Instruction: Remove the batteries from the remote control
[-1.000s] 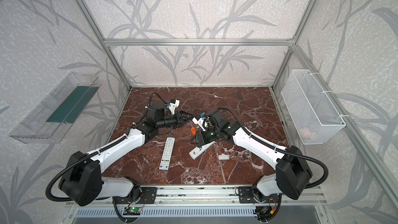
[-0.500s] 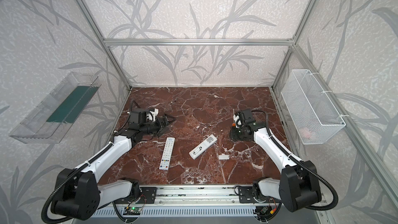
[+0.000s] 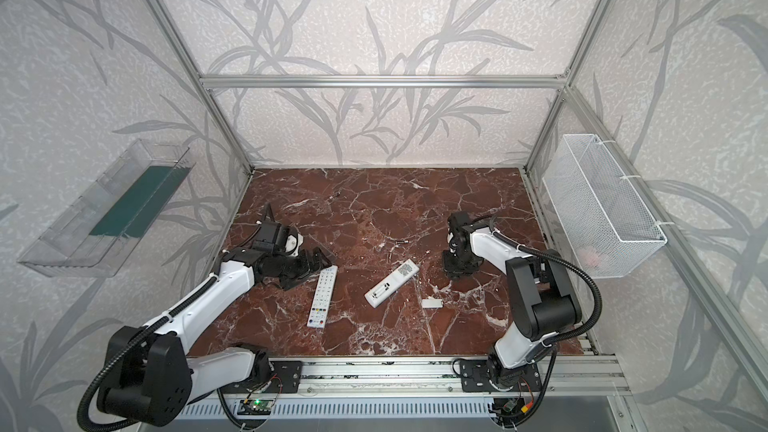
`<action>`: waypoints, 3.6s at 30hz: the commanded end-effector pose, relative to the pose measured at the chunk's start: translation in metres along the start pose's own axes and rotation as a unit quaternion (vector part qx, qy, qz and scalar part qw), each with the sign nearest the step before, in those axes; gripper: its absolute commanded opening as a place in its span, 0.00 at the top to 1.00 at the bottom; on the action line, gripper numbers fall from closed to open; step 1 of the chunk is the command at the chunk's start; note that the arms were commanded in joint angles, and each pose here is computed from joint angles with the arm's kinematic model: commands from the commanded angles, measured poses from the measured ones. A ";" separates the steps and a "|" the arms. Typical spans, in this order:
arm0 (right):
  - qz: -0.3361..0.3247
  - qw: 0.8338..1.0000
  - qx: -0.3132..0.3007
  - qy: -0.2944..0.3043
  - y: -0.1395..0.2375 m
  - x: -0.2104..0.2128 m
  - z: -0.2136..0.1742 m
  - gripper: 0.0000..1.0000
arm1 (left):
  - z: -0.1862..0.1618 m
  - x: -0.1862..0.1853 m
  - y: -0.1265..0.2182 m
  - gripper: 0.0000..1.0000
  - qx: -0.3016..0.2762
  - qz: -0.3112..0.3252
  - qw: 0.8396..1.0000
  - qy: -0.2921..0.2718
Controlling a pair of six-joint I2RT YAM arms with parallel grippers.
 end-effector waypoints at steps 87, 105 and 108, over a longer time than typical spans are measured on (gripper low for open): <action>0.598 0.786 -0.031 0.154 0.206 0.192 -0.026 0.07 | 0.010 -0.194 0.067 0.61 0.013 -0.564 0.811 -0.156; 0.619 0.774 -0.012 0.131 0.197 0.209 -0.019 0.51 | 0.011 -0.199 0.057 0.62 0.021 -0.570 0.808 -0.150; 0.619 0.775 -0.009 0.125 0.196 0.208 -0.020 0.59 | 0.011 -0.199 0.055 0.61 0.023 -0.572 0.807 -0.145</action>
Point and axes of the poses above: each gripper's point midway between its finger pads, its own y axis back along the fingers, its own x axis along the line the jaws close on, z = x × y, the point moved 6 cm from there along y, back along the fingers, and after that the axes turned 10 degrees about -y, right-handed, at the moved point
